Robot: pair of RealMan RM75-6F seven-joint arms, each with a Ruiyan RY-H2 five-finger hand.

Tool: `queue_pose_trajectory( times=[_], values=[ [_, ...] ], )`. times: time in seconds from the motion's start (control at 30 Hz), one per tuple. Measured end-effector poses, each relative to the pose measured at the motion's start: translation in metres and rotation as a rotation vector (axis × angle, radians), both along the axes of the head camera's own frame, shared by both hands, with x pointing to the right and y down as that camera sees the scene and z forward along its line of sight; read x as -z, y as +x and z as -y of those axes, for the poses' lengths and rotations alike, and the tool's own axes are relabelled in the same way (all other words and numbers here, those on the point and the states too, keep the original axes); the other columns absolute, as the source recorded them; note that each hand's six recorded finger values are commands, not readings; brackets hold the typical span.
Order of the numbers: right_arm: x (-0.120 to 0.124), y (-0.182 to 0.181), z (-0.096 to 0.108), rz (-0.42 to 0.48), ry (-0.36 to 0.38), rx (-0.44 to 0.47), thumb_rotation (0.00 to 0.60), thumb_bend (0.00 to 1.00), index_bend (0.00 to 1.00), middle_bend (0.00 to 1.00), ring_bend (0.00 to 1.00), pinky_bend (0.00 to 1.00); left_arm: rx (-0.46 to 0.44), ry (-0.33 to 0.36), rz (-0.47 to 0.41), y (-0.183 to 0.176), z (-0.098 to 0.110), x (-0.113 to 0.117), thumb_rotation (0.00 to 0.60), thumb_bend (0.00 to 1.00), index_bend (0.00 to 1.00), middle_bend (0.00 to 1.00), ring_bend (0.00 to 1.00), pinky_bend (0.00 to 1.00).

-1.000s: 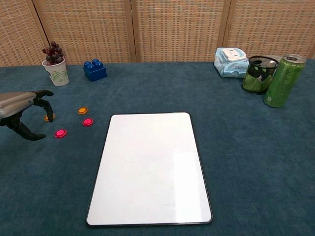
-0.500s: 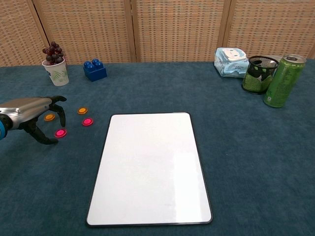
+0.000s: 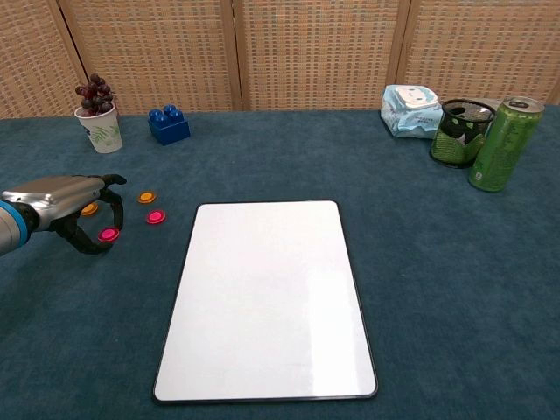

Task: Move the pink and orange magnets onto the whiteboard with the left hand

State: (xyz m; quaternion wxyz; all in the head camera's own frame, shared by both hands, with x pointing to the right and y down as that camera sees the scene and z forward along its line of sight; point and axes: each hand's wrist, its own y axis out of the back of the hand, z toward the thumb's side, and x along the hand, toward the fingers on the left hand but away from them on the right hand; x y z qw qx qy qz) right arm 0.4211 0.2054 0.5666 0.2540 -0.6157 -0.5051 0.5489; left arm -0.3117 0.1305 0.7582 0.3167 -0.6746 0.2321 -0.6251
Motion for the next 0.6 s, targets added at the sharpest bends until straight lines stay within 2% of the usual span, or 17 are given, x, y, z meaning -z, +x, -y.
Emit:
queue_pose_trajectory(
  times=[0.2,0.6],
  values=[
    [0.000,0.000,0.000,0.000,0.000,-0.001,0.600,0.03,0.00,0.00,0.00,0.00,0.010,-0.004,-0.003,0.000,0.000,0.004,0.600,0.31,0.53,0.00,0.00,0.00],
    [0.000,0.000,0.000,0.001,0.000,-0.002,0.600,0.03,0.00,0.00,0.00,0.00,0.004,0.037,-0.035,0.009,0.010,0.026,0.600,0.31,0.53,0.00,0.00,0.00]
  ],
)
